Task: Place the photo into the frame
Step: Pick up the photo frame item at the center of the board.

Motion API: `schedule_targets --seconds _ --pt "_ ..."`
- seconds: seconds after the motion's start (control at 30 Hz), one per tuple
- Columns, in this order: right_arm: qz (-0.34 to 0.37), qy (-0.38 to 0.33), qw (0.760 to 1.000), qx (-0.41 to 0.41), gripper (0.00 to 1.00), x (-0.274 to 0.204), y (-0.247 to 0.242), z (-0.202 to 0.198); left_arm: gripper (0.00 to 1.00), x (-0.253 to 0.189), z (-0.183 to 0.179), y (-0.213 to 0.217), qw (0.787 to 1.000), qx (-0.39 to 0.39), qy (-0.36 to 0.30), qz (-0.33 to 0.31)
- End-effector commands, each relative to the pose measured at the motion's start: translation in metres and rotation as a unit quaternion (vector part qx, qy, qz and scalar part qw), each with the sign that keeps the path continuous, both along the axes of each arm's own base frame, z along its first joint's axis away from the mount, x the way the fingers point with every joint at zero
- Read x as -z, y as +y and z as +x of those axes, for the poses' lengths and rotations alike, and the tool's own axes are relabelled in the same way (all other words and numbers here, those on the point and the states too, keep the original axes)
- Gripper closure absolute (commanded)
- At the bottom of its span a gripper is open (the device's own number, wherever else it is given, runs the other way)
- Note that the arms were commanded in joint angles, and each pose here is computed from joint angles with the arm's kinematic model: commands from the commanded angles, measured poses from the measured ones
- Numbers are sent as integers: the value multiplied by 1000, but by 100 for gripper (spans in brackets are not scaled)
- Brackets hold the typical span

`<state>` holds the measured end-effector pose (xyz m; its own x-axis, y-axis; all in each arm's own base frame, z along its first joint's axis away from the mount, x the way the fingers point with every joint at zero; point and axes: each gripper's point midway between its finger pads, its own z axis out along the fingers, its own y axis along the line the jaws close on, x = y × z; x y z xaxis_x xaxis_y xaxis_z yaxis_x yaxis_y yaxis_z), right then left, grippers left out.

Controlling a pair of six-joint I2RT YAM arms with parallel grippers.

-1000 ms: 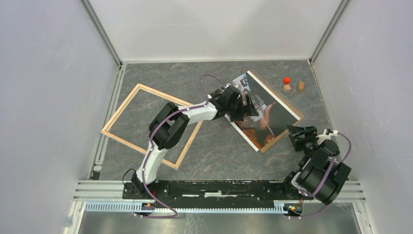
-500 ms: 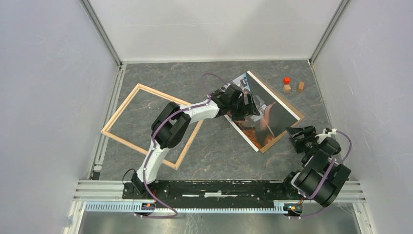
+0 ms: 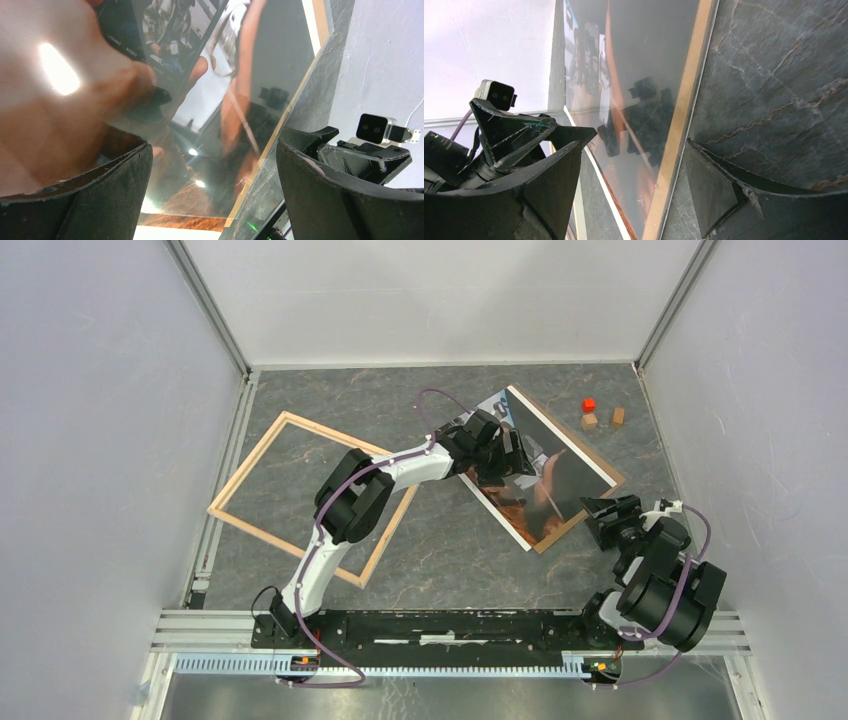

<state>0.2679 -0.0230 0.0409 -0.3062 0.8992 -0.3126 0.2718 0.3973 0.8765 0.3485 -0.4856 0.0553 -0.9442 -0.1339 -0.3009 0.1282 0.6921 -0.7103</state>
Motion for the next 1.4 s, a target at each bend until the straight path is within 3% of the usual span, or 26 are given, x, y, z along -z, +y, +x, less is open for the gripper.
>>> schedule_targets --seconds 0.0,0.5,0.67,0.8,0.93,1.1,1.37 --pt "50 40 998 -4 20 17 21 -15 0 37 -8 10 998 14 25 54" --pt "29 -3 1000 -10 22 -12 21 -11 0 34 -9 8 998 20 15 54" --pt "-69 45 997 -8 20 -8 -6 -7 0 33 -16 3 998 32 15 53" --pt "-99 27 995 9 20 -18 -16 -1 0 38 -20 -3 997 53 35 52" --pt "-151 58 986 36 19 -15 -40 1 0 32 -21 -5 997 56 13 59" --pt "-164 22 986 29 18 -33 -45 16 0 25 -27 -10 994 70 -22 77" --pt "-186 37 978 84 17 -44 -85 42 0 26 -24 -12 994 68 -21 78"
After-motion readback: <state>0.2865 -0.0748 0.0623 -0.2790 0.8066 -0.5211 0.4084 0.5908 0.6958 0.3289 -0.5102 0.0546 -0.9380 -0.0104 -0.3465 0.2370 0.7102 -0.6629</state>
